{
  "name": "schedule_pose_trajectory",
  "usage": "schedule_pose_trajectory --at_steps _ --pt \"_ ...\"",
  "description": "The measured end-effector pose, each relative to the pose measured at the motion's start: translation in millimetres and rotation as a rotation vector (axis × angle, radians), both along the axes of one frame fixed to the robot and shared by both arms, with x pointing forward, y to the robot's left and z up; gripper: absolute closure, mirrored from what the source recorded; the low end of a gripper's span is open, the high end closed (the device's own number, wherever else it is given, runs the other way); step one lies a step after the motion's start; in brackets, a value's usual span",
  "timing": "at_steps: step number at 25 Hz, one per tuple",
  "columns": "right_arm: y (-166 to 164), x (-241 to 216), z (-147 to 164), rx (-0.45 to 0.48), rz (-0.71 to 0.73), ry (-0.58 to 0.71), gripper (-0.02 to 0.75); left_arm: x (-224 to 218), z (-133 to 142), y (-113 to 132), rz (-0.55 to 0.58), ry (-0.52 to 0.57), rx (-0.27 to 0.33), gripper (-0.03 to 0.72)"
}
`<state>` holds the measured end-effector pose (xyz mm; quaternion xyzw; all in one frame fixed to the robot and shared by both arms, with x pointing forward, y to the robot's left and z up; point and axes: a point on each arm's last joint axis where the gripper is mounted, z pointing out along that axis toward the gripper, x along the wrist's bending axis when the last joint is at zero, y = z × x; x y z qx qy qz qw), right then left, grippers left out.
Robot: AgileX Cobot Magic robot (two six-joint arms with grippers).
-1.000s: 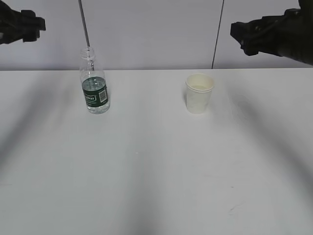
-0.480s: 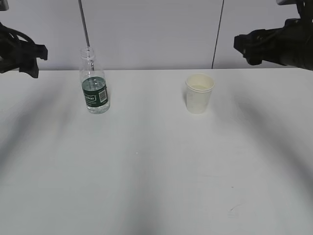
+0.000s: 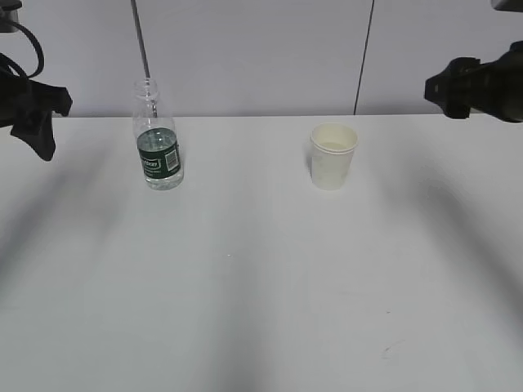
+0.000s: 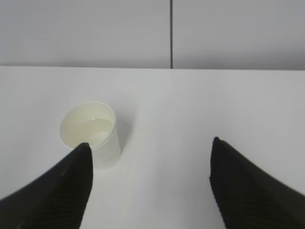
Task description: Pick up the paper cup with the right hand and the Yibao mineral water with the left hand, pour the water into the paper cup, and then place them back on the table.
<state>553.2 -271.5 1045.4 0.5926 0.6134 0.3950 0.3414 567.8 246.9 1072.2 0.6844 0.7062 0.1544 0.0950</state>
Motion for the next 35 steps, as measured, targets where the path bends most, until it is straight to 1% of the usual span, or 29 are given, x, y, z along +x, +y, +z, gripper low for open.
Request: schedule_pose_trajectory --at_steps 3,10,14,16,19,21,25,27,30,33,35 --pt "-5.8 -4.9 -2.2 -0.012 -0.065 0.063 0.143 -1.8 -0.5 -1.0 -0.006 0.022 -0.01 0.211" --pt "-10.9 -8.4 -6.7 -0.036 -0.116 0.127 0.143 -2.8 1.0 -1.9 -0.009 0.036 -0.019 0.22" --pt "-15.7 -13.2 -10.1 -0.048 -0.199 0.228 0.143 -5.7 0.1 -1.3 -0.006 0.068 -0.013 0.221" --pt "-11.3 -15.1 -7.4 -0.071 -0.21 0.283 0.143 -7.2 -0.3 -1.0 -0.007 0.085 -0.009 0.223" --pt "-0.6 -16.8 0.4 -0.096 -0.18 0.363 0.143 -9.6 -0.8 -0.9 -0.007 0.112 -0.004 0.229" --pt "4.5 -16.3 6.3 -0.077 -0.166 0.416 0.143 -10.7 -1.1 -0.8 -0.004 0.125 -0.004 0.23" --pt "8.7 -19.3 14.8 -0.069 -0.136 0.517 0.143 -12.4 -1.5 -0.6 -0.009 0.144 0.0 0.236" --pt "11.3 -23.1 18.3 -0.067 -0.105 0.589 0.143 -12.4 -1.5 -0.7 -0.009 0.145 -0.002 0.239" --pt "13.8 -28.2 21.1 -0.08 -0.07 0.726 0.143 -12.9 -1.8 -2.5 -0.014 0.15 -0.02 0.239" --pt "13.7 -32.7 19.5 -0.113 -0.058 0.871 0.143 -13.5 -2.1 -5.2 -0.018 0.157 -0.05 0.24" --pt "13.7 -32.9 18.0 -0.127 -0.051 0.917 0.143 -13.8 -2.2 -6.4 -0.023 0.161 -0.063 0.24"
